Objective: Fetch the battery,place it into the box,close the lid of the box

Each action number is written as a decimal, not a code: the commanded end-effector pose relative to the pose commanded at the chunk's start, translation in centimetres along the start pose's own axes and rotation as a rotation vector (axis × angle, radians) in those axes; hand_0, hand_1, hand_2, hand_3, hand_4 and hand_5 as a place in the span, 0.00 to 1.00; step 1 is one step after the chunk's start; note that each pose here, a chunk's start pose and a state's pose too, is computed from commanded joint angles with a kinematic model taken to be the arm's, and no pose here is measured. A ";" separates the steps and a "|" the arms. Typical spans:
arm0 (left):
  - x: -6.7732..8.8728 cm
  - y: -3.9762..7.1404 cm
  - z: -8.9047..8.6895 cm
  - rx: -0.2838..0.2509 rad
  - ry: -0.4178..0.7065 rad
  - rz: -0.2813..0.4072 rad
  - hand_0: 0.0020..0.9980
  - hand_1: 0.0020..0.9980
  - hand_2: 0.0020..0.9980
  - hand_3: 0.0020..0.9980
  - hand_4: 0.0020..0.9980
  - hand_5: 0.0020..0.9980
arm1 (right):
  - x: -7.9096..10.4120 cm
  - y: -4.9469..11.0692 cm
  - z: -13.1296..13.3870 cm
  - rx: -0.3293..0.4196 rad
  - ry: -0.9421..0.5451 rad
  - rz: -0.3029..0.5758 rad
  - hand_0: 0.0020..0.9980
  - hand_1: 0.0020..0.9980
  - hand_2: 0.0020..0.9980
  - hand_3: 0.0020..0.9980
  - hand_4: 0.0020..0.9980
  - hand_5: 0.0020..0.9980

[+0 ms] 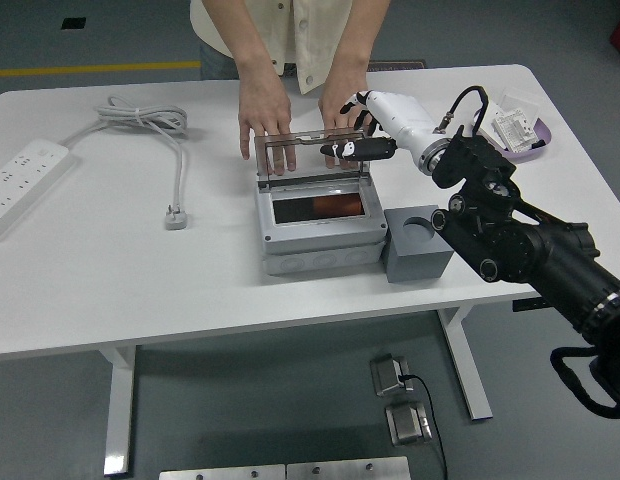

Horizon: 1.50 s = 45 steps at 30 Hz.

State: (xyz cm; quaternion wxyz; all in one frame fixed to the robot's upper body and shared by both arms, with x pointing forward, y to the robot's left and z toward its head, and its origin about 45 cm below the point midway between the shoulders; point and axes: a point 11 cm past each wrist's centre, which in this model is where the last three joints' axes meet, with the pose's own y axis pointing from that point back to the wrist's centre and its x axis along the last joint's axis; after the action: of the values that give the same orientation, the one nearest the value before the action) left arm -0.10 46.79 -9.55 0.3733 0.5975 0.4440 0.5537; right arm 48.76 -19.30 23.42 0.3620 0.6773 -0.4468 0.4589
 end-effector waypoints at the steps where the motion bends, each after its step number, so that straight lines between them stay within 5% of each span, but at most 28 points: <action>1: 0.0 0.0 0.0 0.000 0.000 0.000 0.65 0.70 0.65 0.60 0.67 0.17 | -0.1 0.1 -0.1 0.005 0.001 0.000 0.48 0.44 0.56 0.73 1.00 0.71; 45: -0.5 -0.1 -0.3 0.003 0.003 -0.005 0.65 0.70 0.65 0.60 0.67 0.17 | -3.6 3.0 -4.7 0.144 0.024 -0.067 0.46 0.44 0.56 0.73 1.00 0.73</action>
State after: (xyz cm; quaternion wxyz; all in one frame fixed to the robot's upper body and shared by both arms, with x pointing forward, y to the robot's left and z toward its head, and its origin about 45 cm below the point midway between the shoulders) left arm -0.44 46.32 -9.77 0.3732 0.5958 0.4469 0.5532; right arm 43.90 -15.15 21.79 0.3329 0.7104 -0.3855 0.4857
